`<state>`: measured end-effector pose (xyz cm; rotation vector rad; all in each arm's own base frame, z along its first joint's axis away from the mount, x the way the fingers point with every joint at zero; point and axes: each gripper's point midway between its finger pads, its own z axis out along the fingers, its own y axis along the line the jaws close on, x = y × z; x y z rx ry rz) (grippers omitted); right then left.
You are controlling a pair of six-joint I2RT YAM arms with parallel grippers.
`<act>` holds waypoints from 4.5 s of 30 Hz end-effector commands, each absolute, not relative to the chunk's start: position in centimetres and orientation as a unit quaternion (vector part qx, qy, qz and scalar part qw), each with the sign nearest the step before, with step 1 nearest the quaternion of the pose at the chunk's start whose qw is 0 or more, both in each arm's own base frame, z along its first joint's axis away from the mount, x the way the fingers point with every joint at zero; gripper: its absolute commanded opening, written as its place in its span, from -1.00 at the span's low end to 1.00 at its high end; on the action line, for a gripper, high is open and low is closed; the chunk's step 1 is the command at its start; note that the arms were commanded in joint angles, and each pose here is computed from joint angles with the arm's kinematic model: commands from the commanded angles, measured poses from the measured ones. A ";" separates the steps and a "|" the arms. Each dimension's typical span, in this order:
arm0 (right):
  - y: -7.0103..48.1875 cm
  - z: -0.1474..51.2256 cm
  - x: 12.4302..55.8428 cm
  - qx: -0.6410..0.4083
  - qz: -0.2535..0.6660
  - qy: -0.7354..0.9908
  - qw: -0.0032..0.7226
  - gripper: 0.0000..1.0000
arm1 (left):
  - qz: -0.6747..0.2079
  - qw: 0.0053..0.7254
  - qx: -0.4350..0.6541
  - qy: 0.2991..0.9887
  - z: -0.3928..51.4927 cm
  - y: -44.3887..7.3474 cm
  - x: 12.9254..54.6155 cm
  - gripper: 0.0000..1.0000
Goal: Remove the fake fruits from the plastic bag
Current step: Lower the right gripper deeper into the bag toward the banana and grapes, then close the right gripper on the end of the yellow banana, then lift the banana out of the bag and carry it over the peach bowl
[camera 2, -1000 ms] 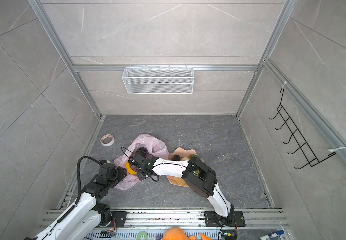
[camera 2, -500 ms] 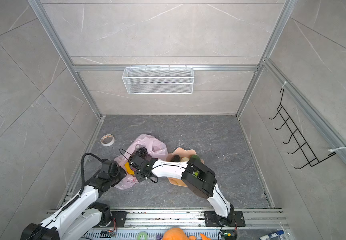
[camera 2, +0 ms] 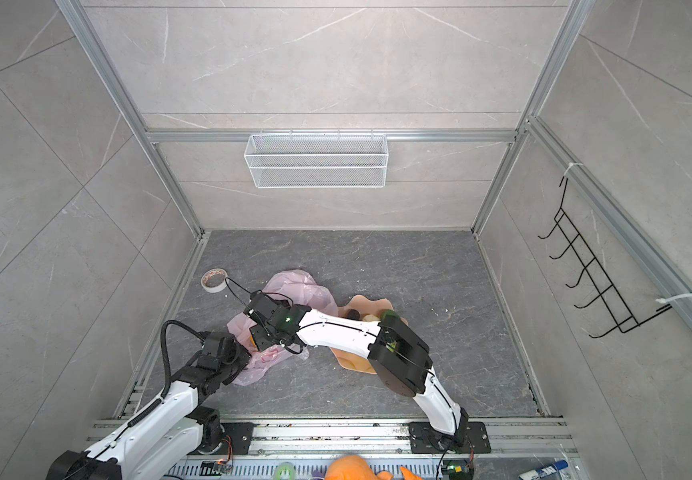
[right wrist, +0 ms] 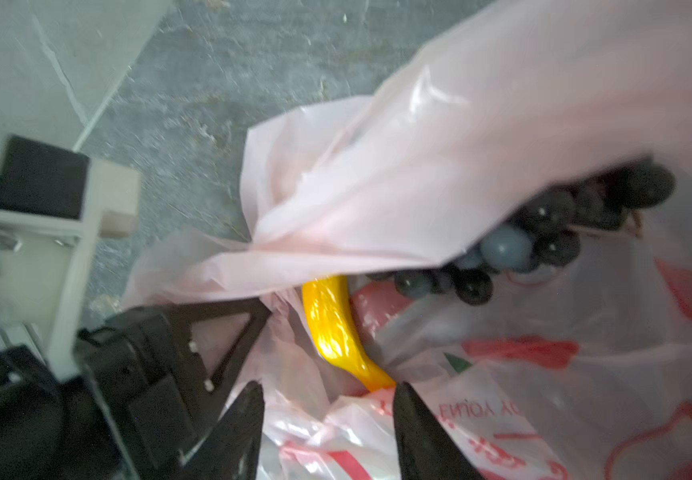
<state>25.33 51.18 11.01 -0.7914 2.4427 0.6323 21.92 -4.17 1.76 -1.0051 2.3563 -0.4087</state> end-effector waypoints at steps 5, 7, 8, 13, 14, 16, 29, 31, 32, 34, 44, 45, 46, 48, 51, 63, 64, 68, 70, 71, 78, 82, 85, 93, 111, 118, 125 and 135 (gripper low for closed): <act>52.5 6.3 24.7 -0.319 0.203 0.903 0.202 0.04 | -0.176 0.276 -0.360 0.874 2.0 -4.9 22.3 -0.87; 52.7 5.7 25.0 -0.322 0.198 0.903 0.203 0.03 | -0.179 0.279 -0.360 0.872 2.1 -4.9 22.3 -0.88; 52.9 5.4 25.1 -0.324 0.194 0.903 0.204 0.02 | -0.182 0.280 -0.360 0.871 2.1 -4.9 22.3 -0.89; 53.6 4.1 25.8 -0.333 0.179 0.903 0.204 0.01 | -0.188 0.281 -0.357 0.871 2.1 -5.1 22.3 -0.93; 53.6 3.7 26.0 -0.335 0.173 0.903 0.204 0.01 | -0.188 0.280 -0.356 0.871 2.0 -5.2 22.3 -0.94; 53.9 3.1 26.3 -0.339 0.163 0.904 0.205 0.01 | -0.189 0.278 -0.354 0.873 1.9 -5.2 22.3 -0.95; 54.3 4.0 27.1 -0.355 0.147 0.898 0.215 -0.24 | -0.179 0.282 -0.346 0.877 2.1 -5.0 22.5 -0.96; 54.5 5.3 27.0 -0.355 0.158 0.895 0.221 -0.25 | -0.177 0.284 -0.343 0.878 2.3 -5.0 22.7 -0.96; 54.6 6.1 26.9 -0.354 0.165 0.893 0.225 -0.25 | -0.177 0.284 -0.341 0.878 2.3 -5.1 22.8 -0.96; 54.7 7.5 26.9 -0.352 0.178 0.889 0.233 -0.25 | -0.175 0.286 -0.336 0.880 2.4 -5.1 22.9 -0.96; 55.0 11.6 26.9 -0.347 0.206 0.877 0.260 -0.25 | -0.204 0.291 -0.274 0.894 3.8 -6.9 24.3 -0.92; 54.9 11.7 27.0 -0.346 0.207 0.876 0.264 -0.25 | -0.209 0.291 -0.265 0.895 4.1 -7.3 24.5 -0.92; 55.0 11.8 27.1 -0.346 0.208 0.875 0.268 -0.24 | -0.209 0.288 -0.259 0.898 4.2 -7.4 24.5 -0.92; 54.9 11.1 27.3 -0.346 0.197 0.879 0.263 -0.23 | -0.204 0.287 -0.262 0.898 4.2 -7.2 24.4 -0.92; 54.4 9.1 27.1 -0.349 0.179 0.887 0.245 -0.22 | -0.193 0.292 -0.283 0.893 3.9 -6.4 23.9 -0.93; 52.8 4.6 27.1 -0.347 0.133 0.901 0.224 -0.11 | -0.194 0.299 -0.291 0.888 4.1 -6.2 23.9 -0.94; 52.8 4.3 27.1 -0.348 0.131 0.901 0.222 -0.09 | -0.196 0.298 -0.290 0.888 4.0 -6.3 23.9 -0.94; 53.0 3.2 27.7 -0.347 0.116 0.905 0.219 -0.01 | -0.201 0.294 -0.290 0.888 3.9 -6.5 23.8 -0.94; 53.0 2.6 27.9 -0.348 0.106 0.907 0.214 0.00 | -0.202 0.295 -0.290 0.888 3.9 -6.5 23.8 -0.94; 53.1 2.3 27.8 -0.349 0.104 0.907 0.211 0.00 | -0.203 0.296 -0.288 0.888 3.9 -6.5 23.8 -0.94; 54.1 1.8 27.7 -0.359 0.113 0.905 0.198 -0.42 | -0.203 0.292 -0.290 0.889 3.5 -6.5 23.7 -0.94; 54.5 6.3 27.7 -0.359 0.141 0.896 0.220 -0.56 | -0.192 0.286 -0.296 0.891 3.1 -6.2 23.6 -0.94; 54.6 9.8 27.4 -0.358 0.166 0.888 0.236 -0.55 | -0.182 0.284 -0.301 0.892 3.0 -6.0 23.8 -0.95; 53.9 15.0 26.2 -0.356 0.212 0.873 0.256 -0.53 | -0.163 0.299 -0.295 0.893 3.7 -5.5 24.6 -0.95; 50.4 19.4 24.6 -0.343 0.259 0.853 0.297 -0.49 | -0.140 0.323 -0.305 0.885 6.1 -4.5 27.0 -0.96; 48.5 22.2 23.1 -0.358 0.291 0.824 0.327 -0.47 | -0.129 0.326 -0.324 0.879 7.7 -3.0 29.0 -0.97; 47.0 25.8 23.2 -0.347 0.331 0.801 0.359 -0.48 | -0.091 0.321 -0.300 0.894 8.5 -2.5 29.9 -1.00; 44.1 28.6 23.2 -0.322 0.359 0.793 0.372 -0.47 | 0.025 0.358 -0.318 0.878 10.8 1.7 30.0 -1.00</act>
